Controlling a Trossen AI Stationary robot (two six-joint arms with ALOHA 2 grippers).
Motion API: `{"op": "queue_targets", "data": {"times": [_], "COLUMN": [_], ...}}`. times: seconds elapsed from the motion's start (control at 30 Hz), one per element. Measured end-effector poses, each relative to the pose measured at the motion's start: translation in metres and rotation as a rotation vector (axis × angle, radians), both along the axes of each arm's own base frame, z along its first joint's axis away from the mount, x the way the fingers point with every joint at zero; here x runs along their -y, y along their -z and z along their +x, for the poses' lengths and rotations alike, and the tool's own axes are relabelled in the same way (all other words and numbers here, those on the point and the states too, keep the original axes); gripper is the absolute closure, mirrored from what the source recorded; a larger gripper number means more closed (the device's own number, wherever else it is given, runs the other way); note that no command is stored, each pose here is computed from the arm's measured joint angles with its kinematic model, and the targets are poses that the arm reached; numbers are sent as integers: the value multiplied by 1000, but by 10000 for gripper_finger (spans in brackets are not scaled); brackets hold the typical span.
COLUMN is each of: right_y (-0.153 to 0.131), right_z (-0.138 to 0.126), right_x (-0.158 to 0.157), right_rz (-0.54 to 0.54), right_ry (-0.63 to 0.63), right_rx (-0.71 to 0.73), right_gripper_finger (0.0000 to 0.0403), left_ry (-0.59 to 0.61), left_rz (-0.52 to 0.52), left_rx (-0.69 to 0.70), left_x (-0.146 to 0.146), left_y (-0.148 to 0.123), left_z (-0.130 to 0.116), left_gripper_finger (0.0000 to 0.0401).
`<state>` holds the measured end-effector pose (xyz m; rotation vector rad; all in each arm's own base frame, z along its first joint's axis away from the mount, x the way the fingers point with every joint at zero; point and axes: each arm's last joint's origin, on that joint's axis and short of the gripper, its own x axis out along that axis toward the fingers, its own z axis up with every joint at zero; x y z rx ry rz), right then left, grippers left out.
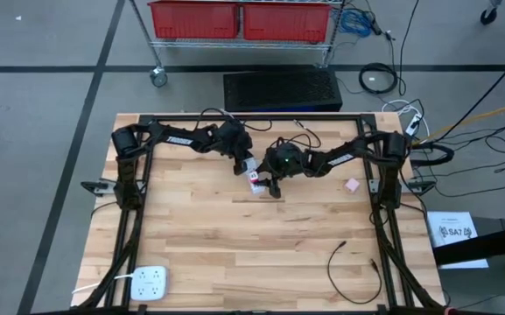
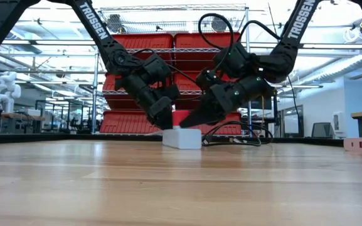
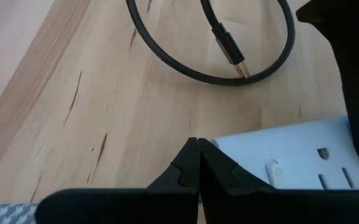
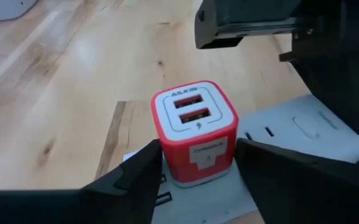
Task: Insert USB
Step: Insert the pink charger adapter into the top white outlet extension
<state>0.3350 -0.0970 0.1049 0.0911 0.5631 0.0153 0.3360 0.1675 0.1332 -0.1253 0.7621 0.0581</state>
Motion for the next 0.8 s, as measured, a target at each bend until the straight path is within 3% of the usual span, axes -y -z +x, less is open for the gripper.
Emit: {"op": "queue_targets", "data": {"times": [0.8], "right_y": [-37], "right_z": [-13], "right_x": [-3], "right_rz": [6], "right_ry": [32], "right_rx": [-21], "right_gripper_finger": [179], "left_ry": [4], "left_rz": [4], "left_rx": [7], "left_x": [0], "left_y": [0], "left_z": [1], "left_gripper_finger": [400]}}
